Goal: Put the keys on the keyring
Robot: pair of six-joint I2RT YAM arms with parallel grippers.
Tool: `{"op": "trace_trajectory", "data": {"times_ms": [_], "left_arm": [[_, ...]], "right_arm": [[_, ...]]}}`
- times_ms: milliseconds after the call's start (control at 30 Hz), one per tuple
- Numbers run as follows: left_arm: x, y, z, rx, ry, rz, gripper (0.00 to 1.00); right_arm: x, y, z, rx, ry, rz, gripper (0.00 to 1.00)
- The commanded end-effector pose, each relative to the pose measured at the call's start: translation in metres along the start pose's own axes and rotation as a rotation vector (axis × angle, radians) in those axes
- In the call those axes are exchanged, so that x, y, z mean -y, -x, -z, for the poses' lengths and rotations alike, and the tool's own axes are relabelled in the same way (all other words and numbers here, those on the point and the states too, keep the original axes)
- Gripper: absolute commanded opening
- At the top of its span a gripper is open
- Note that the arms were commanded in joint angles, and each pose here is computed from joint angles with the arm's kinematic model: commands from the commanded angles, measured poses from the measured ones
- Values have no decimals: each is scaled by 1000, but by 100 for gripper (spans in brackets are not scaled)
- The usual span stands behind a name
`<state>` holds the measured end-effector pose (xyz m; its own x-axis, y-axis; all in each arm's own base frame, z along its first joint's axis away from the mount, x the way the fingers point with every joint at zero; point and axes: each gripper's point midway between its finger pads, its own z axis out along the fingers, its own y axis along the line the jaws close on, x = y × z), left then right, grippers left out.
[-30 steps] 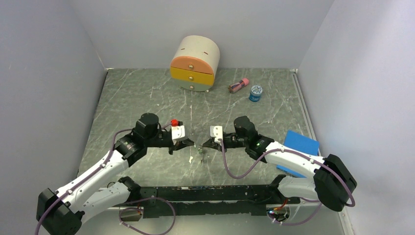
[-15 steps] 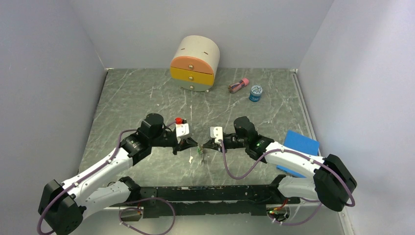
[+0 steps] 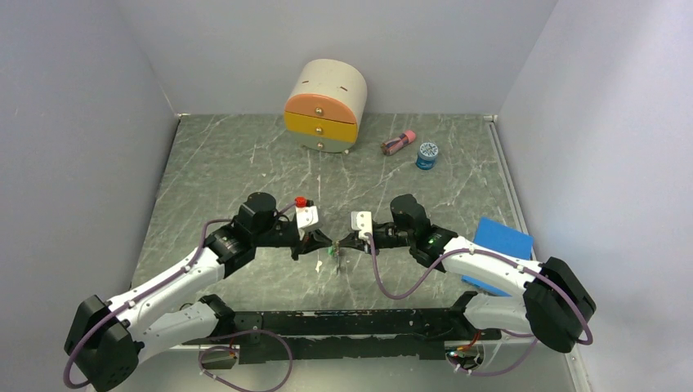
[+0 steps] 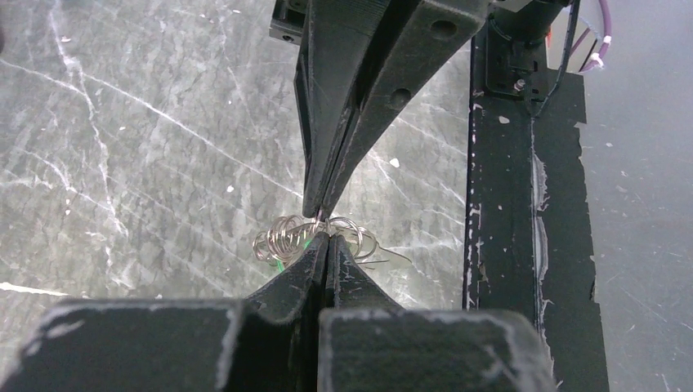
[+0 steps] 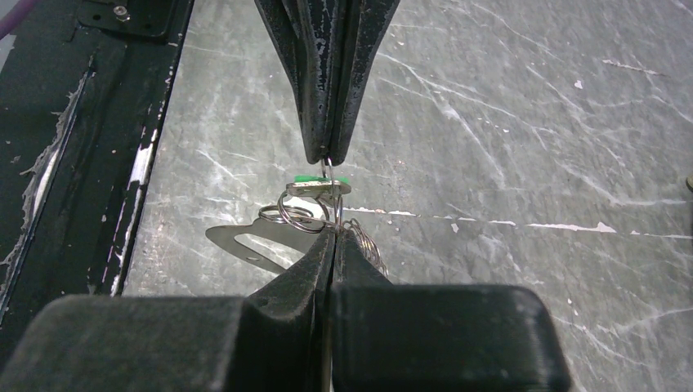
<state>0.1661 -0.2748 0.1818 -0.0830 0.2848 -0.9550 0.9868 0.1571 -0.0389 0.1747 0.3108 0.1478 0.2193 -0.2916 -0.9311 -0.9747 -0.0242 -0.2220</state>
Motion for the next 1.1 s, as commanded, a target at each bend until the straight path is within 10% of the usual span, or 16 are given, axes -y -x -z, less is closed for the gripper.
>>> {"op": "trace_trajectory", "data": {"times_ms": [0,1067], "left_arm": [[-4,4,-1,1,26,13,3],[11,10,1,14,-16,62,3]], "right_arm": [[3,17,-2,54,7,58,0],[2,17,-1,52,12,51,0]]}}
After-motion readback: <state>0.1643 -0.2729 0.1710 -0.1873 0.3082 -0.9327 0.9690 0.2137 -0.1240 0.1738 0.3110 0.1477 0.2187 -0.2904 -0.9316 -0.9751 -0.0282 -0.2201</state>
